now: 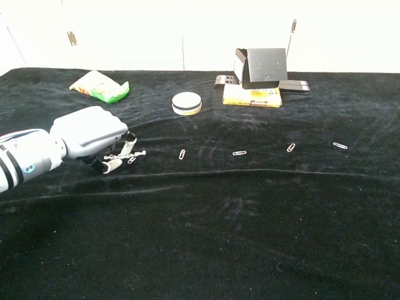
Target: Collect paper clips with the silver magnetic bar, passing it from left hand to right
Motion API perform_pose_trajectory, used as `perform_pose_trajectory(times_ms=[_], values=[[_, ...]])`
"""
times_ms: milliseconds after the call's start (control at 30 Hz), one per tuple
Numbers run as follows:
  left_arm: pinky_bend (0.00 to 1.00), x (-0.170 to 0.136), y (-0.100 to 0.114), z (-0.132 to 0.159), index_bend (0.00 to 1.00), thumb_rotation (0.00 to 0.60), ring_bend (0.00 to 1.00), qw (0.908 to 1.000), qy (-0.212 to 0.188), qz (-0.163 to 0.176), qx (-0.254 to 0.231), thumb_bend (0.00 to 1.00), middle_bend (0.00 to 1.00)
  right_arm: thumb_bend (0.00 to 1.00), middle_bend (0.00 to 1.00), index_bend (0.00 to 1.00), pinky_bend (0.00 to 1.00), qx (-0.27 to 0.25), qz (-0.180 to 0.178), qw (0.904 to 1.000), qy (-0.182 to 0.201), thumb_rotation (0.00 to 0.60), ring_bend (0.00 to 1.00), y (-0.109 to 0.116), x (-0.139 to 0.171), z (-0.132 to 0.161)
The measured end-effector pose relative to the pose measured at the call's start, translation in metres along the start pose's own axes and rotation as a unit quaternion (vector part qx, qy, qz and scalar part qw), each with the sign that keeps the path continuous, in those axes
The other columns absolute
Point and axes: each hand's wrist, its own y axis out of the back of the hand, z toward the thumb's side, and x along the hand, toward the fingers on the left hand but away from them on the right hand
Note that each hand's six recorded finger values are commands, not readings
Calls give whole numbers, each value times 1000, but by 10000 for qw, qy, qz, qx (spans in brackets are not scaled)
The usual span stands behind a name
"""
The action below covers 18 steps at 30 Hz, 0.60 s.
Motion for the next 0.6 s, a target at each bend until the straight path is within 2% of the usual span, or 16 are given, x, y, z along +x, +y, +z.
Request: perform_pose_trajectory(times_ms=[333,600], values=[[987,-3,-2,-4,847,600,994,9999,44,-68,90,528,1000,262,0,0,0,5,18,10000,5,600,0,-1,0,1],[987,-13,15,6,847,600,994,9997,-32,225,-95,534,1000,262,0,0,0,-54,40,10000,50,600,0,0,-2,2]])
